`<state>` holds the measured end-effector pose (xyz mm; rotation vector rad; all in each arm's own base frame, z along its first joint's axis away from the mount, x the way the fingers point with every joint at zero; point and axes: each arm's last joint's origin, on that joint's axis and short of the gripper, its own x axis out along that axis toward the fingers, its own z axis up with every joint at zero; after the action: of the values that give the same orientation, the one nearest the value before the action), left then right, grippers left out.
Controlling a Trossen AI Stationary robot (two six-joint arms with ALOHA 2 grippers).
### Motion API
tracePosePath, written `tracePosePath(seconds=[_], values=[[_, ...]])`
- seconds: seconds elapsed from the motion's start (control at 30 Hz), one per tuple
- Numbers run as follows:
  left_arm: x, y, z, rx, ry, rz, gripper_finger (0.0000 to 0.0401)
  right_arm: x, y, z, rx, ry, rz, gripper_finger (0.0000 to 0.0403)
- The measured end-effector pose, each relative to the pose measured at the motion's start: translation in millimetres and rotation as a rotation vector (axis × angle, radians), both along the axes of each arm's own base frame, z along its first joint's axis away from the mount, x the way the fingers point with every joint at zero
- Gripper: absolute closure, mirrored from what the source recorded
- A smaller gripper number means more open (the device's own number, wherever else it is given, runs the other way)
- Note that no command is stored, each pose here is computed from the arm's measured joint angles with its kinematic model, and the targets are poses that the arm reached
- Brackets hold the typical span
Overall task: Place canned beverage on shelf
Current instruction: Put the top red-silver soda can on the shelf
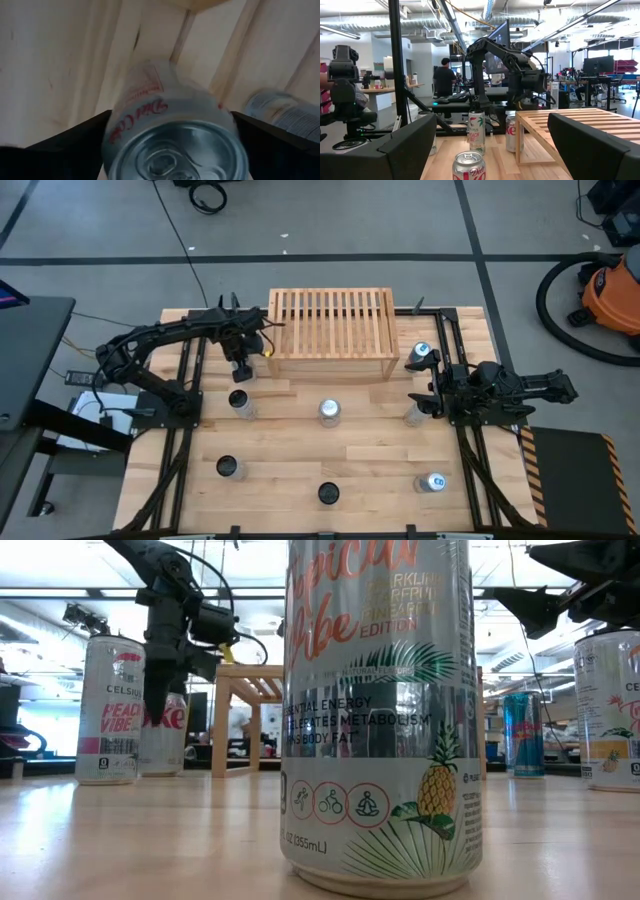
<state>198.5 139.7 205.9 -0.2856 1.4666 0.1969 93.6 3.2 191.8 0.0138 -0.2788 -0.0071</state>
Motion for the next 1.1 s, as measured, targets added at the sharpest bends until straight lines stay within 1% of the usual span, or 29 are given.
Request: tracePosePath(seconds=[0.3,0.53,0.63,0.97,1.1], values=[[5.3,3.9,1.6,0.035,-0.055,0.007,0.001,0.0,0.0,0.0,0.0,0.0,0.0,0.001],[5.3,3.9,1.6,0.036,-0.056,0.003,0.0013,0.0,0.0,0.1,0.0,0.0,0.0,0.001],[3.7,2.7,1.4,0.025,-0.039,-0.001,0.0025,0.0,0.0,0.0,0.0,0.0,0.0,0.001],[3.6,2.7,0.9,0.034,-0.042,-0.022,0.0086,0.0,0.0,0.1,0.0,0.0,0.0,0.001],[2.4,1.9,0.8,0.026,-0.03,-0.029,0.0095,0.0,0.0,-0.1,0.0,0.0,0.0,0.001]])
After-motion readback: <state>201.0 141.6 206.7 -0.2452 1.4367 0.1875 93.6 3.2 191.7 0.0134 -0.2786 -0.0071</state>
